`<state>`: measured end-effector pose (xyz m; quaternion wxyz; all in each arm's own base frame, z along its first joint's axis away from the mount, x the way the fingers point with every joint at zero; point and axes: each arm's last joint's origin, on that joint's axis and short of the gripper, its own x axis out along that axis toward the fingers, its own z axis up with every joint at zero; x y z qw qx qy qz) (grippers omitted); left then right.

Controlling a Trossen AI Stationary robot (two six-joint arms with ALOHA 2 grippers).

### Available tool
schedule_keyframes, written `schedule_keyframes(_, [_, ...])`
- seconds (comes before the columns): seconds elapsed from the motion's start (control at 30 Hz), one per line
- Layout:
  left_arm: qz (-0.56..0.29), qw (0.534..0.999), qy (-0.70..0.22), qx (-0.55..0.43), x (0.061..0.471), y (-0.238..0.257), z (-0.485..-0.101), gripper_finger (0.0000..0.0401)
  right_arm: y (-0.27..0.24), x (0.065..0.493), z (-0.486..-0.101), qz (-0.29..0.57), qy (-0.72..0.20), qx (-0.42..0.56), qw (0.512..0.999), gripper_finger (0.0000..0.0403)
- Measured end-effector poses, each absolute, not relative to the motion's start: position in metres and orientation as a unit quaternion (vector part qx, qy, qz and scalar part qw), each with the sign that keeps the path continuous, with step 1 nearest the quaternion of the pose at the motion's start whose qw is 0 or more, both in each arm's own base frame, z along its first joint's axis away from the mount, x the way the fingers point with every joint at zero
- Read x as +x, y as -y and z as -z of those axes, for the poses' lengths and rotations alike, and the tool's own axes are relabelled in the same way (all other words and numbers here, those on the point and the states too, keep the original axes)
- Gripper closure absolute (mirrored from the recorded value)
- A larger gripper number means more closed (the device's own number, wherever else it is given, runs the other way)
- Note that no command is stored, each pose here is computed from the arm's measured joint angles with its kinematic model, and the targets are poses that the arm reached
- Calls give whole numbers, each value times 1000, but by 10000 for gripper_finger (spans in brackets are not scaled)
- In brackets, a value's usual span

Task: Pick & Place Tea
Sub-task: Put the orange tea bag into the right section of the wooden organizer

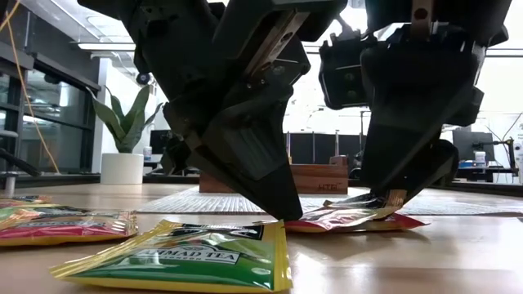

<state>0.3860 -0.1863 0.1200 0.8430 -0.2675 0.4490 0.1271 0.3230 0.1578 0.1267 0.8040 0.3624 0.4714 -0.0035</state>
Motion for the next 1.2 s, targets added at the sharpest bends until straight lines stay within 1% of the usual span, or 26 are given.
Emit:
schedule_keyframes(0.07, [-127, 843, -448, -268, 386, 186, -120, 401, -158, 323, -126, 5, -472, 361, 804, 222])
schedule_keyframes(0.17, [-127, 843, -448, -268, 386, 186, -120, 401, -157, 323, -126, 8, -473, 361, 804, 258])
schedule_keyframes(0.4, [-126, 844, -447, -269, 387, 186, -120, 401, -157, 322, -125, 8, -476, 360, 803, 372])
schedule_keyframes(0.47, [-125, 844, -447, -270, 387, 186, -120, 401, -157, 322, -125, 4, -476, 356, 804, 394])
schedule_keyframes(0.8, [-113, 847, -446, -265, 387, 187, -125, 395, -157, 323, -125, -5, -478, 355, 804, 401])
schedule_keyframes(0.93, [-99, 850, -450, -257, 384, 185, -137, 365, -157, 323, -131, -6, -465, 350, 813, 402])
schedule_keyframes(1.1, [-120, 840, -476, -231, 369, 177, -158, 313, -155, 321, -144, -8, -450, 345, 823, 402])
schedule_keyframes(1.2, [-126, 834, -489, -221, 362, 174, -169, 289, -155, 319, -150, -14, -446, 340, 828, 402])
